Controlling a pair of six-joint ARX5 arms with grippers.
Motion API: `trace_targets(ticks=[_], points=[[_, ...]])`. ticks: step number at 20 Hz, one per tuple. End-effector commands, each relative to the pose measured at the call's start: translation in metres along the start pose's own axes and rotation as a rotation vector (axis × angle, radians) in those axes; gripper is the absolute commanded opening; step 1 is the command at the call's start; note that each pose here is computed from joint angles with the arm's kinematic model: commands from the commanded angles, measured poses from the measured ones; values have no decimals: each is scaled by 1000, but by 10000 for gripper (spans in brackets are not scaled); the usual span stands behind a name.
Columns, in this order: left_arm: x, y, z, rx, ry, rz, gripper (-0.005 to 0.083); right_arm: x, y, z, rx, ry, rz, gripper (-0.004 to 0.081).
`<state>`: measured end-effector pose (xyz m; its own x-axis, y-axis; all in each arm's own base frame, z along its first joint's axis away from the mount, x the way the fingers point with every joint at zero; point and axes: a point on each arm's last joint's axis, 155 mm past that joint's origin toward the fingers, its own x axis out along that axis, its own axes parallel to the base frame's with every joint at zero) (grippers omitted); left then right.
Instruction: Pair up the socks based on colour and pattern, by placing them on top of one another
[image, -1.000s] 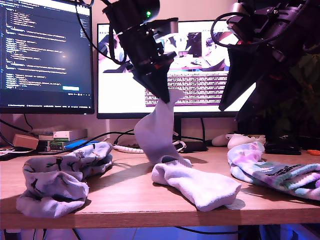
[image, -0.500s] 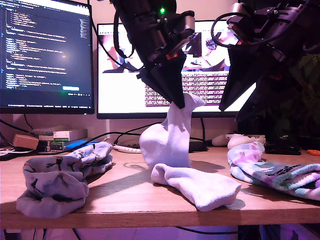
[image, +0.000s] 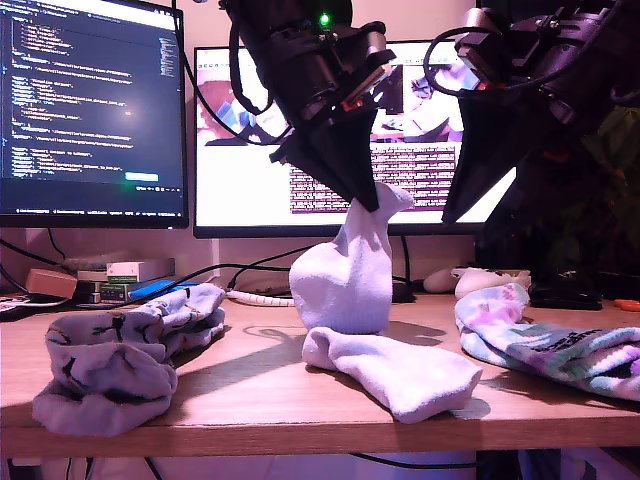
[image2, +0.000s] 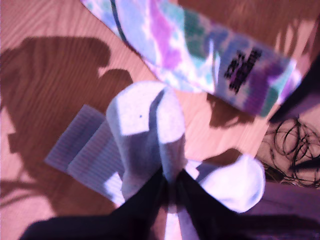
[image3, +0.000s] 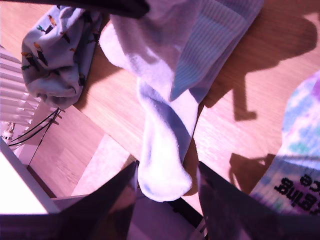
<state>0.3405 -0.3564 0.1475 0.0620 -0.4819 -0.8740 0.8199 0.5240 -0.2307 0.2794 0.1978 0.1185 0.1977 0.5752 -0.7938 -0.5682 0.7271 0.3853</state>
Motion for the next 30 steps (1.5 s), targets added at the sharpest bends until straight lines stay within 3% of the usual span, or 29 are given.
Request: trace_targets(ticks=[1,5,9,11,14,22,25,30], points=[[9,-4,-7,-20,24,-18,37,-1,2,1,-9,-4,2,328],[15,-12,-13,-13,49,-28,402,-1,2,0,-7,0,2,328],[16,-17,-13,-3,53,-33,412,-1,2,-1,-5,3,3,329],[16,-18,-15,-4,60,-34,351,-2,2,0,-7,0,3,329],[12,2,-17,-33,56,-1,-3,-2,2,1,-9,-5,2,329],[-9,59,-25,-133,25,65,-20,-7,-11,10,-15,-48,-21,326],[-4,58,-11,-99,-37,63,-20,-18,-21,25,-14,-119,-45,262],[-6,49,13,-24,-121,66,-20,-54,-22,41,-21,-242,-88,258]])
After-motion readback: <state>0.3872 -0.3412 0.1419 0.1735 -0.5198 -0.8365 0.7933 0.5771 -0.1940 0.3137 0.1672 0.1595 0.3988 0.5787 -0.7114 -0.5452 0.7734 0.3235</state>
